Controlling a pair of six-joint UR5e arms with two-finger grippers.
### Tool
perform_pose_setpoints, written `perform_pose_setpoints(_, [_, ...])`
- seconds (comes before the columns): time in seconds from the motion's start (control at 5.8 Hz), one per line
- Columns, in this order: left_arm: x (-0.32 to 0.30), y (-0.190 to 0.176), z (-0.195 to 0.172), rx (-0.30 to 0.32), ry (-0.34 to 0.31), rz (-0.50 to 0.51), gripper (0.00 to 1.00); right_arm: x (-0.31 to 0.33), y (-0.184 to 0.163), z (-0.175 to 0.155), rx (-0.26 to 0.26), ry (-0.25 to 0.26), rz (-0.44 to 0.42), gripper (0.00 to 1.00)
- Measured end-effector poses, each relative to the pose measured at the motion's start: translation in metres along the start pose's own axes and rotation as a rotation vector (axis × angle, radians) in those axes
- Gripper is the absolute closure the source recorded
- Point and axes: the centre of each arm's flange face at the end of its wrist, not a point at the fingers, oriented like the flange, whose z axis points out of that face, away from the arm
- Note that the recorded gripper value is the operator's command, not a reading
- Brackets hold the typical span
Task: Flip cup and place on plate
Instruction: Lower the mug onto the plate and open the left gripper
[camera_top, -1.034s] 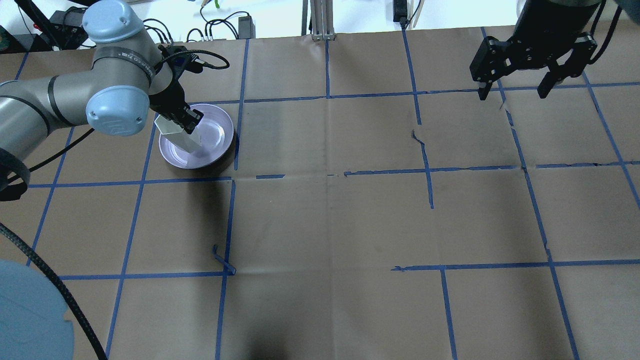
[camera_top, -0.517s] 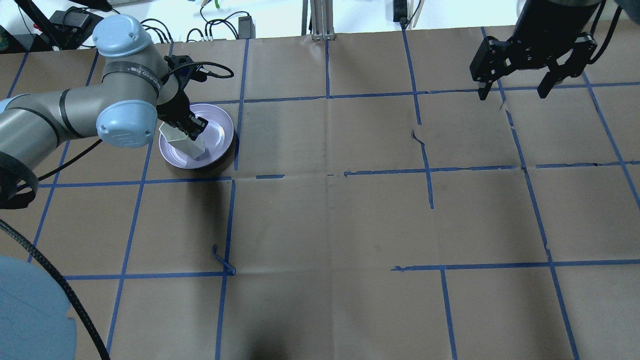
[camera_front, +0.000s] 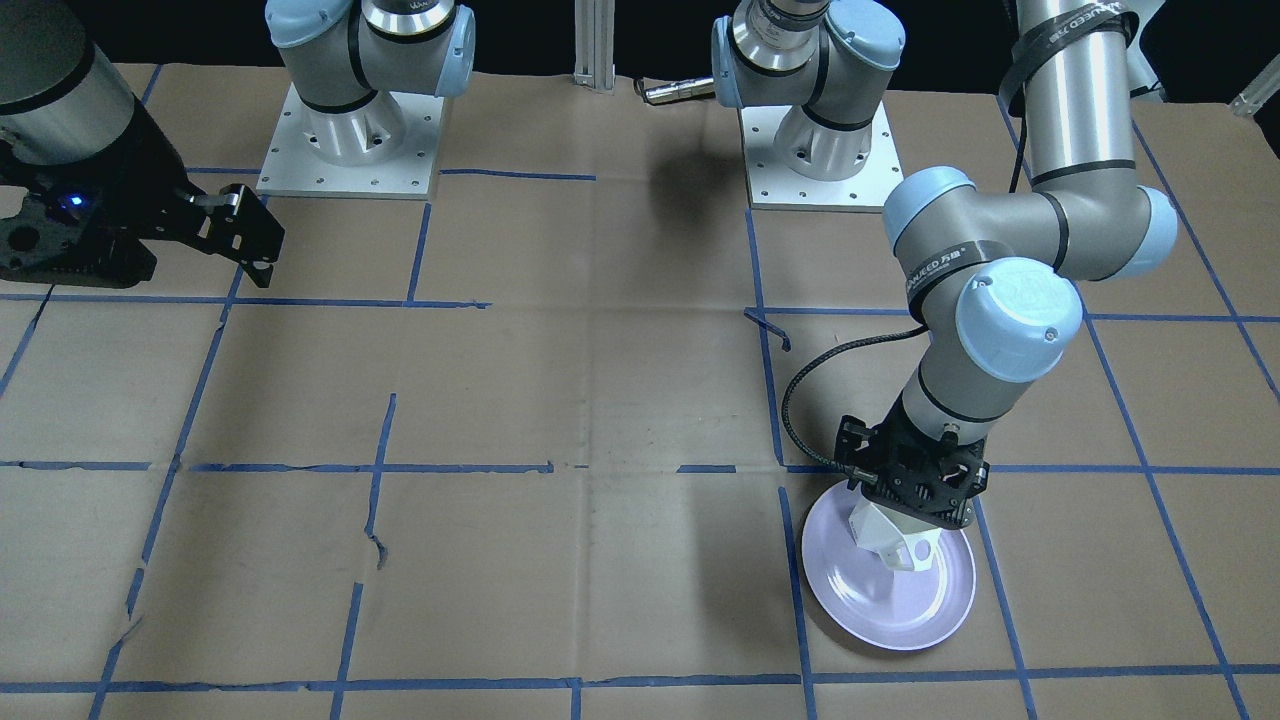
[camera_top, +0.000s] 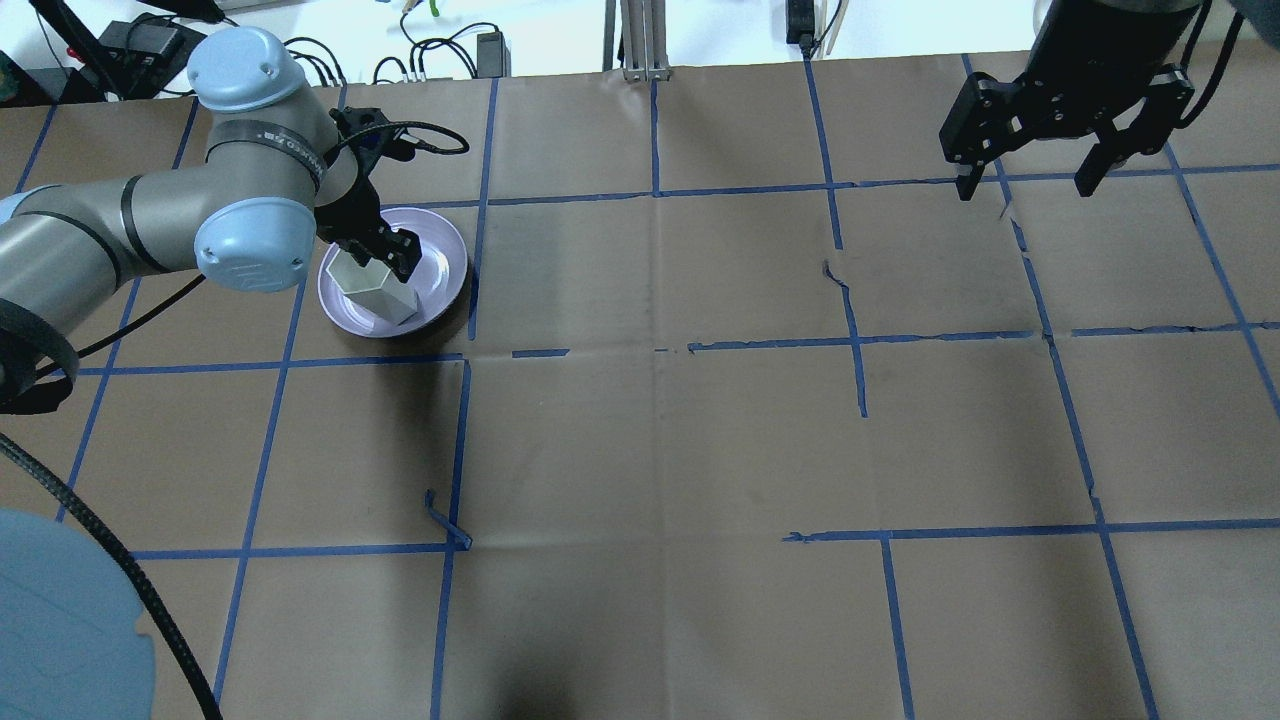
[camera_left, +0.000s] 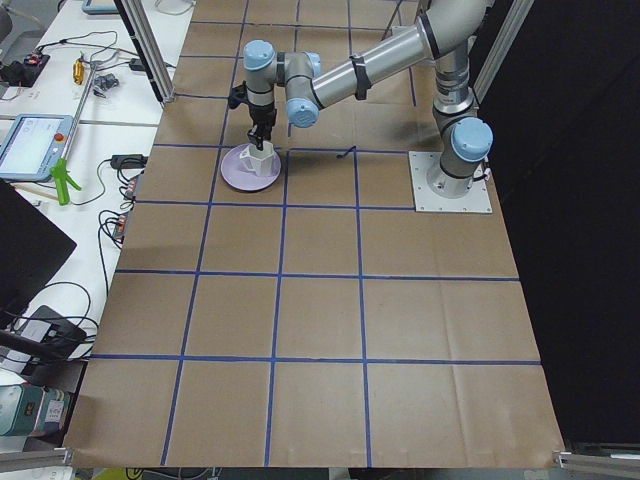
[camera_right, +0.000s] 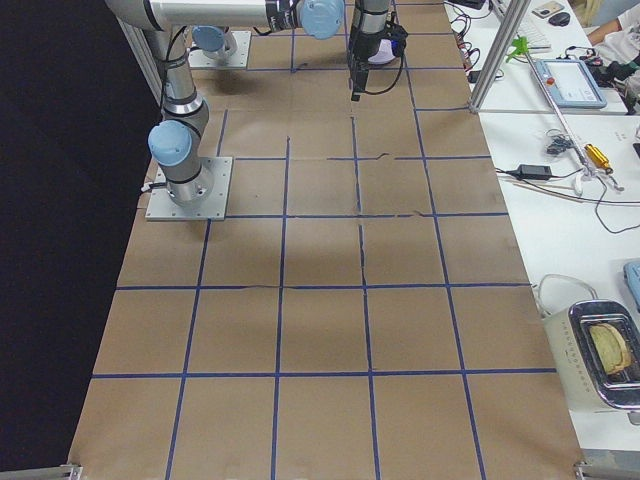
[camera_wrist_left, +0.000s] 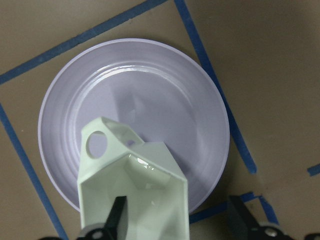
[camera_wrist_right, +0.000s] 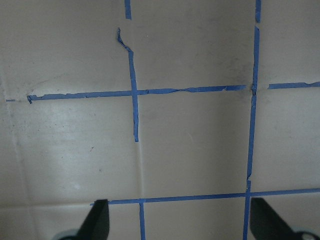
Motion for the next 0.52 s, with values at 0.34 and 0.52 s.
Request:
perform_pose_setpoints(0.34, [0.007,0.005,-0.063,-0.036,0.026,-0.063,0.01,0.000,0.000,0.000,0.000,0.000,0.000,0.00])
perform_pose_setpoints(0.52, [0.016,0.008,-0.106,-0.077,0.049,-0.110,0.01,0.000,0.000,0.000,0.000,0.000,0.000,0.00])
